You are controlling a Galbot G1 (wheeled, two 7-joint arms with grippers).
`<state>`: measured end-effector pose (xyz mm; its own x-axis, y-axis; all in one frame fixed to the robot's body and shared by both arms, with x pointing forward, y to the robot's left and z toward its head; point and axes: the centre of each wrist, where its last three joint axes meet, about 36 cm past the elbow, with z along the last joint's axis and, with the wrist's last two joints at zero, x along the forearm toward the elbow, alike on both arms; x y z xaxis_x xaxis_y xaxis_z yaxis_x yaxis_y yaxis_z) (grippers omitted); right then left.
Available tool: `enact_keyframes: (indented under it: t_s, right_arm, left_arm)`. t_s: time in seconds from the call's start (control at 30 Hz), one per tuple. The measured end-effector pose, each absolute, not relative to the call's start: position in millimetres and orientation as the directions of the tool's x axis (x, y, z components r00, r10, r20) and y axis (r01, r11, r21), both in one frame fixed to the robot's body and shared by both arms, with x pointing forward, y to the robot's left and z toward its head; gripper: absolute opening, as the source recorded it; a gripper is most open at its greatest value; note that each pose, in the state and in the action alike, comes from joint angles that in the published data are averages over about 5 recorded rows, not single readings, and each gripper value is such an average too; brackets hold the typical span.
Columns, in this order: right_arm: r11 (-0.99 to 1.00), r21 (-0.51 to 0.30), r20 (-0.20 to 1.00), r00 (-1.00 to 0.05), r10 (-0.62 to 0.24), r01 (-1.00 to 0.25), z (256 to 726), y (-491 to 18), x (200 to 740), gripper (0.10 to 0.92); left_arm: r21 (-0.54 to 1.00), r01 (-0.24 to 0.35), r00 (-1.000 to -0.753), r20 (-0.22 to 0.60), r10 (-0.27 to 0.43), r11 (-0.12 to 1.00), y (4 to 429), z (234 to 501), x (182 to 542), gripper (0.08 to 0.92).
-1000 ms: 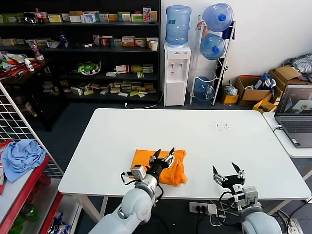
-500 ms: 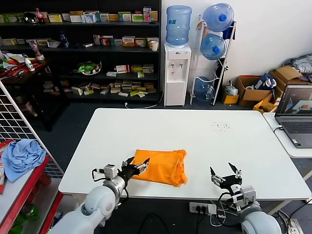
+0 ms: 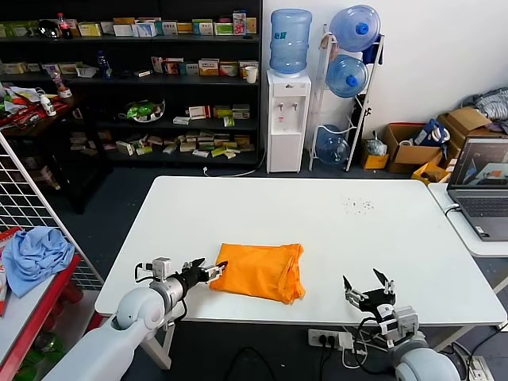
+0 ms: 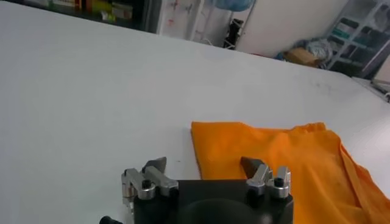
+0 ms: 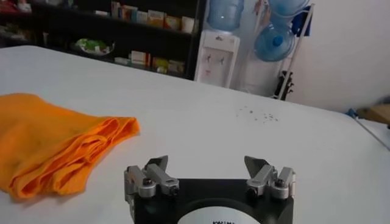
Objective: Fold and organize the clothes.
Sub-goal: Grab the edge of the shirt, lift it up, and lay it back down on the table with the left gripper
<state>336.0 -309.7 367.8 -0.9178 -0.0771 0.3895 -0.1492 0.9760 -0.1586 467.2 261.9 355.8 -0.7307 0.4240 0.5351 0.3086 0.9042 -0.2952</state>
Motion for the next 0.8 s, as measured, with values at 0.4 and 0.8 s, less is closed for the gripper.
enact_keyframes:
  t_s: [0.4, 0.8]
  right_arm:
    - [0.976, -0.162, 0.385, -0.920, -0.071, -0.143, 370, -313, 335, 0.823]
    - [0.977, -0.159, 0.379, -0.922, -0.073, -0.143, 373, -311, 339, 0.823]
  left_arm:
    - [-0.338, 0.321, -0.692, 0.554, 0.462, 0.885, 255, 346, 480, 0.803]
    - [-0.362, 0.340, -0.658, 0.568, 0.495, 0.868, 248, 343, 475, 0.473]
